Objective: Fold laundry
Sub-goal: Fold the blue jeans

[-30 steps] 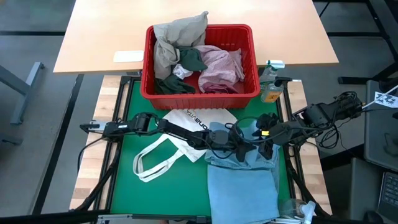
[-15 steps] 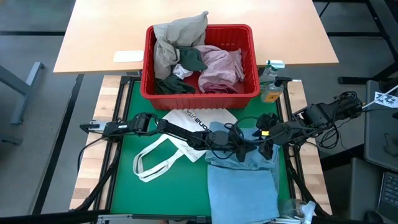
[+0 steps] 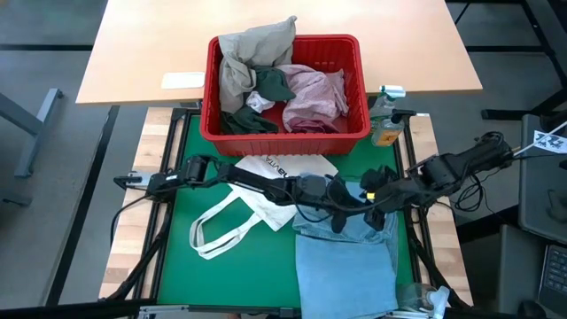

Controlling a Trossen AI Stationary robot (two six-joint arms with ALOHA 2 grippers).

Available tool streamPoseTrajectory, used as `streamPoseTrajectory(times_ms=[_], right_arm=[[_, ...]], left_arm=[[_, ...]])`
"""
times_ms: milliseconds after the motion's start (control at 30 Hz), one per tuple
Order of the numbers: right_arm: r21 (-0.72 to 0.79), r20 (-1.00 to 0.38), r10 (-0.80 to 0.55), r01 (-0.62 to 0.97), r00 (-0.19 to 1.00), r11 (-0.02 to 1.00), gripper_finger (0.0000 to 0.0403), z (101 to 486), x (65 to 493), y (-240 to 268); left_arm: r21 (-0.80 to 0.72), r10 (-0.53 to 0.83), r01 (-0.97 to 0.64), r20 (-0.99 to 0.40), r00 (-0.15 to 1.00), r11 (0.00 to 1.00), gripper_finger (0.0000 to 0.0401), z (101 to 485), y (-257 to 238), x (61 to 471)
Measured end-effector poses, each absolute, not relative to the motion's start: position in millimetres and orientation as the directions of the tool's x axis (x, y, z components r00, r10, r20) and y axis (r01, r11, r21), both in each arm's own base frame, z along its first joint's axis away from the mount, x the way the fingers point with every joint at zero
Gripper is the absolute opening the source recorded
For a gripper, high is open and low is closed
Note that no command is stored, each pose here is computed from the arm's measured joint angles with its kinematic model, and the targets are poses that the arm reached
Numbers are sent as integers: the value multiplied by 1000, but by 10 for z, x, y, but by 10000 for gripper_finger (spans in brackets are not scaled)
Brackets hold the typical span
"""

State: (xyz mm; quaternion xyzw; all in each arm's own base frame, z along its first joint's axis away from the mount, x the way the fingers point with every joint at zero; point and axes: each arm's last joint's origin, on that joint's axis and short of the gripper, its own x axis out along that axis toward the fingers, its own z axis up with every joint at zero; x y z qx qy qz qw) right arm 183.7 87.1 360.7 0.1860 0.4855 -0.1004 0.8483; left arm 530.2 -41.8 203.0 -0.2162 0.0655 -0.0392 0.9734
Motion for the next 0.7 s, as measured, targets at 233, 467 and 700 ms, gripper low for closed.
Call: streamPoseTrajectory(times_ms=[233,467,700], right_arm=[[151,-911,8,315,412,937,170,3266,1762,1013],[126,-941,19,298,337,946,170,2744,1701,1164],[128,-986,75,386,150,914,170,2211,1569,1114]], left_arm=[[-242,-119,13,-426,897,970,84,2221,-451,5047],[-161,-94,-24,-682,725,987,64,2047,-645,4825],[-54,5,-79,-794,607,995,62,1886,-740,4704]])
